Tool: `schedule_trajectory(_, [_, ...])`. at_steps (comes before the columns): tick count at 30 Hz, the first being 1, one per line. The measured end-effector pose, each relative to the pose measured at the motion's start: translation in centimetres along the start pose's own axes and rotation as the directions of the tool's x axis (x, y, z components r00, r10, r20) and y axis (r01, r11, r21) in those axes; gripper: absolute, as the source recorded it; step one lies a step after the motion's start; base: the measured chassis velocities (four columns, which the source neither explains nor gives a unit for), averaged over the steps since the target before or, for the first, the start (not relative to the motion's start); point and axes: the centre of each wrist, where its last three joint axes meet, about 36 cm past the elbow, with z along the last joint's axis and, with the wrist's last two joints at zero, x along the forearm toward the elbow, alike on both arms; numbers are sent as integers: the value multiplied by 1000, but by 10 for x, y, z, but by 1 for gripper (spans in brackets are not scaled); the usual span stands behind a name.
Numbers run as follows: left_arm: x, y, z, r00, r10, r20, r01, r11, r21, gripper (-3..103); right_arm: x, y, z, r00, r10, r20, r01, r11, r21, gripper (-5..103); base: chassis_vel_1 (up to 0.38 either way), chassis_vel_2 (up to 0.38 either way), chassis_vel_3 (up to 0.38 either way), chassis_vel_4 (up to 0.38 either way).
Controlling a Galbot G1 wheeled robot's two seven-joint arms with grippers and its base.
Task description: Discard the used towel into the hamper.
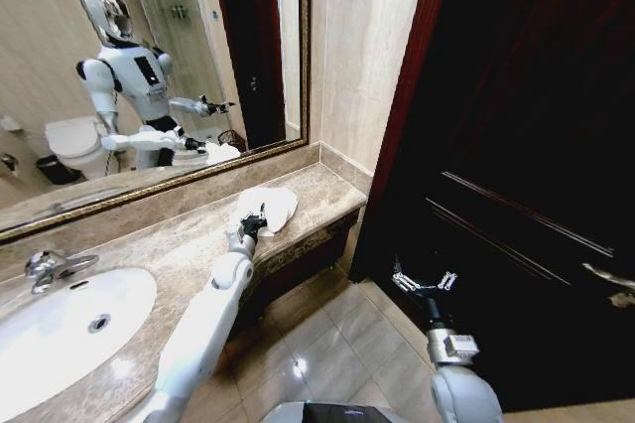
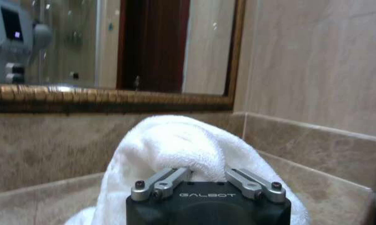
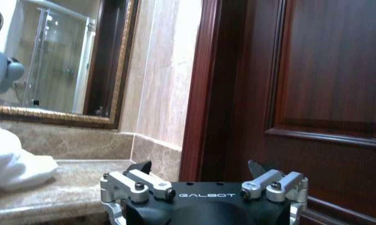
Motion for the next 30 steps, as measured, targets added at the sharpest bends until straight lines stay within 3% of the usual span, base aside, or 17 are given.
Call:
schedule_trajectory(6, [32,2,-11,997,37,68,-35,999,-26,6,-3,1,-6,999,-6,39,7,999,-36,100,0,0,0,0])
schedule_trajectory(10, [67,5,-23,985,67,160,-58,996,-61,6,-7,1,-10,995,-6,96,11,999,-52,100,0,0,0,0])
schedule_trajectory(16, [90,4,-37,973,76,216,-59,995,-82,6,-10,3,-11,990,1,144,8,998,-65,100,0,0,0,0])
schedule_trajectory(25, [115,6,-51,949,62,309,-6,984,-179,6,-16,3,-25,979,35,199,-18,996,-83,100,0,0,0,0])
schedule_trajectory(30, [136,5,-57,928,36,370,38,981,-189,6,-17,4,-28,975,68,210,-49,995,-91,100,0,0,0,0])
